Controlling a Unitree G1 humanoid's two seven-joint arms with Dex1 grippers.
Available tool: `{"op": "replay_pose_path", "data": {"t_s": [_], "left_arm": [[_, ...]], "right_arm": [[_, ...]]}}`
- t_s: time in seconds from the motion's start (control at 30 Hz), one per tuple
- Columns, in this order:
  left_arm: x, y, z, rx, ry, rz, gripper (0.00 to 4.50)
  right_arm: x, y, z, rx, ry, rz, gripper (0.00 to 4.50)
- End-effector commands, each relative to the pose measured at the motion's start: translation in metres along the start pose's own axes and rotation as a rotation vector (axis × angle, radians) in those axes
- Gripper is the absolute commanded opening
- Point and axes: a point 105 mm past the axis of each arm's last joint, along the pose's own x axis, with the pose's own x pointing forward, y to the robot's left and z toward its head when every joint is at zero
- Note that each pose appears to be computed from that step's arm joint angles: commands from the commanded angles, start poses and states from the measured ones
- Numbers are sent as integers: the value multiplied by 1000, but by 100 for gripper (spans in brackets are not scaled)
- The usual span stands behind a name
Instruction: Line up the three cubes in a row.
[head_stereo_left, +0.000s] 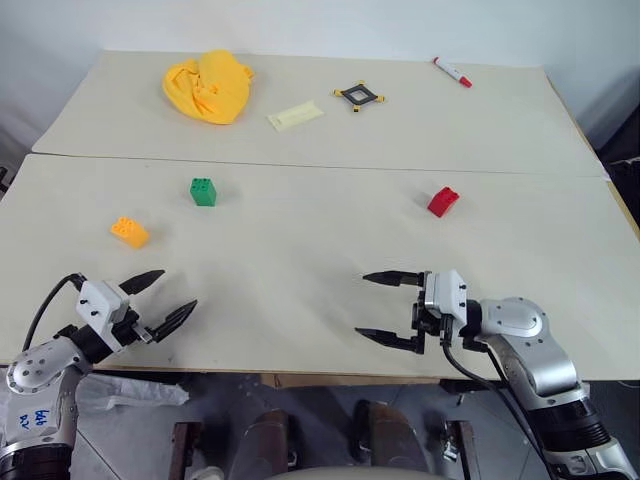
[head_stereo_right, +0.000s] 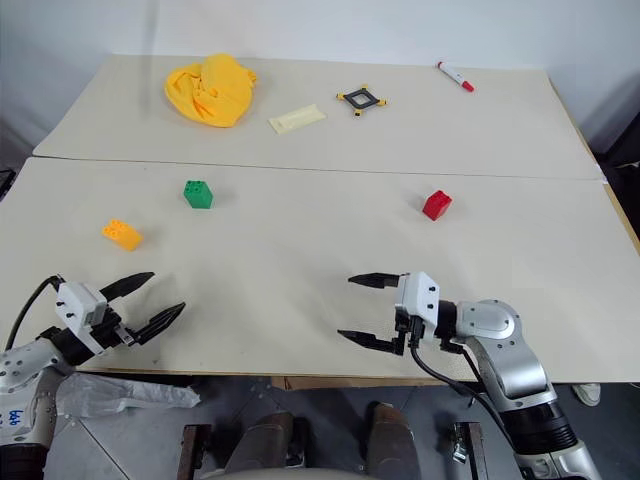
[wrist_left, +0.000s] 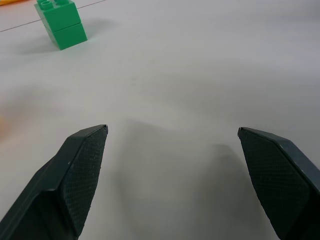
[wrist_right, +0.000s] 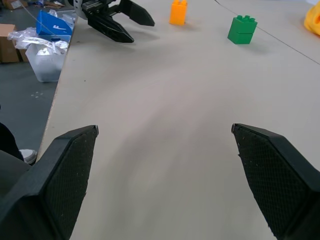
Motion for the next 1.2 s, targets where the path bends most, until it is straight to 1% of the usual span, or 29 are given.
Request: {"op": "replay_pose_path", "data": {"t_s": [0.03, 0.1, 0.17, 0.23, 0.3, 0.37, 0.43, 0.53, 0.6, 0.67, 0.8, 0.87, 0.93, 1.03, 1.13, 1.2], "left_arm": [[1, -5, 8, 25, -32, -15, 444], [4, -4, 14, 17, -55, -4, 444], [11, -10, 29, -5, -104, -49, 444], [19, -22, 43, -29, -141, -141, 444], [29, -41, 50, -22, -142, -276, 444], [45, -60, 58, 5, -161, -411, 444], [64, -76, 71, 35, -211, -511, 444], [85, -96, 81, 74, -254, -640, 444], [94, -109, 82, 110, -255, -726, 444], [104, -116, 86, 91, -286, -779, 444], [111, -113, 90, 102, -310, -797, 444], [108, -109, 92, 85, -329, -790, 444], [108, -106, 95, 87, -343, -767, 444], [107, -106, 91, 69, -325, -757, 444], [106, -109, 89, 62, -317, -756, 444], [105, -111, 87, 58, -304, -751, 444]], "right_arm": [[-2, 0, 11, -48, -33, -18, 450], [-7, -4, 12, -54, -36, -55, 450], [-20, -13, 15, -65, -34, -136, 450], [-38, -24, 21, -68, -32, -241, 450], [-64, -31, 22, -36, -9, -362, 450], [-97, -35, 17, -18, 36, -508, 450], [-131, -41, 12, -5, 57, -699, 450], [-167, -37, -1, 25, 92, -884, 450], [-182, -32, -11, 55, 105, -955, 450], [-191, -29, -19, 80, 108, -1028, 450], [-167, -45, -18, 54, 151, -950, 450], [-147, -71, -10, 52, 170, -929, 450], [-136, -91, -2, 63, 168, -930, 450], [-113, -123, 2, 81, 203, -874, 450], [-101, -145, 2, 108, 244, -861, 450], [-97, -166, -2, 139, 298, -880, 450]]}}
